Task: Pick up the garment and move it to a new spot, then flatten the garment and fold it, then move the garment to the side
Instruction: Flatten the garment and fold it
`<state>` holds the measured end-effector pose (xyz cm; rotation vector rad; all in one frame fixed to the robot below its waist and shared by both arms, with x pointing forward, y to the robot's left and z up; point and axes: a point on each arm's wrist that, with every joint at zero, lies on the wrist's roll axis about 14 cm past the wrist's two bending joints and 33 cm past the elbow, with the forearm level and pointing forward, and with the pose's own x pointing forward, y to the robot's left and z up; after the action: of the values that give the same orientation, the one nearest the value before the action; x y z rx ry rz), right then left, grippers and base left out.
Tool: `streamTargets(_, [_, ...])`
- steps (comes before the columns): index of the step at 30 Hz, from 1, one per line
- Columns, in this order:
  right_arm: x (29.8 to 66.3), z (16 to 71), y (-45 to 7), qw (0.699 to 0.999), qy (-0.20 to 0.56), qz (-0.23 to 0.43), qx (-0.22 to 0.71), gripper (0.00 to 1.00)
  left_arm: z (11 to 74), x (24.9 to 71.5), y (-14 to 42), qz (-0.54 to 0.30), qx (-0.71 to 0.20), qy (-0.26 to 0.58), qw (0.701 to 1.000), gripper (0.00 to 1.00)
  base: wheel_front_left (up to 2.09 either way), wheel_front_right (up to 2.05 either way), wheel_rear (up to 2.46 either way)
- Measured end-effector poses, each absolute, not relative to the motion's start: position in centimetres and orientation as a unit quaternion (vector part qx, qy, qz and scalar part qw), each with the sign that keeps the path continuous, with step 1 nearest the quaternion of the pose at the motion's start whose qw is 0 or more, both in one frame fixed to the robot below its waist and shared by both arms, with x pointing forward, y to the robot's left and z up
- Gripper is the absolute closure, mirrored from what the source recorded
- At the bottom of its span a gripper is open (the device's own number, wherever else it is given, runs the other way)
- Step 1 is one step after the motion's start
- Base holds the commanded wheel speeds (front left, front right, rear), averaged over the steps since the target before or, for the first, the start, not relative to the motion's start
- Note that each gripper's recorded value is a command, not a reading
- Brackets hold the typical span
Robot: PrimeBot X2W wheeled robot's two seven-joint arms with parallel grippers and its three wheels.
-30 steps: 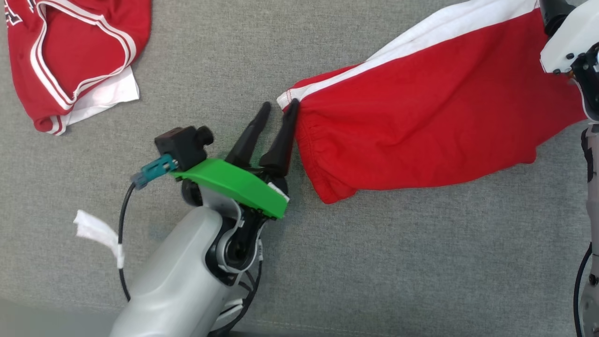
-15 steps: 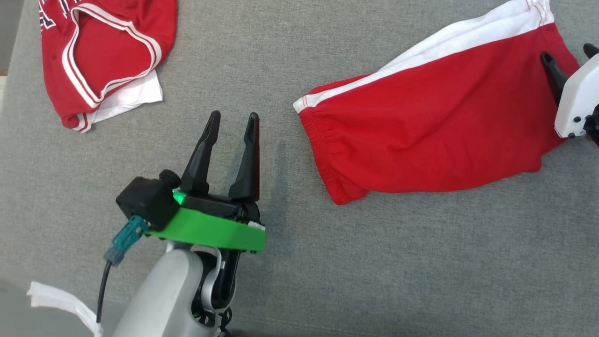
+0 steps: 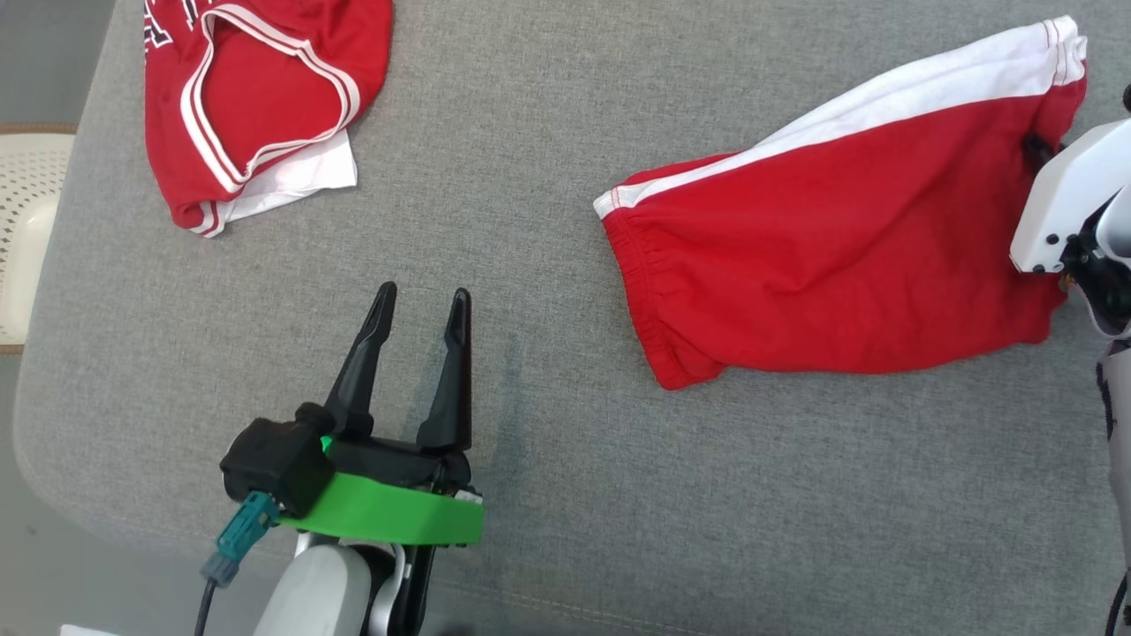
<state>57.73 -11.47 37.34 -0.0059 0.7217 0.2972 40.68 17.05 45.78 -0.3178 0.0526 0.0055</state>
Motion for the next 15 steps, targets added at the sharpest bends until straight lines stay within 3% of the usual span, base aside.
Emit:
streamTargets(7, [56.0, 39.9, -15.2, 0.940, 0.315, 0.091, 0.090, 1.00, 45.6, 38.6, 18.2, 0.027, -0.158, 0.030, 0.987, 0.00, 0.00, 0.00, 0.00])
streamTargets(15, [52.2, 44.6, -29.1, 0.958, 0.271, -0.065, 0.071, 1.00, 46.3, 36.3, 17.9, 0.011, -0.141, 0.025, 0.990, 0.00, 0.00, 0.00, 0.00])
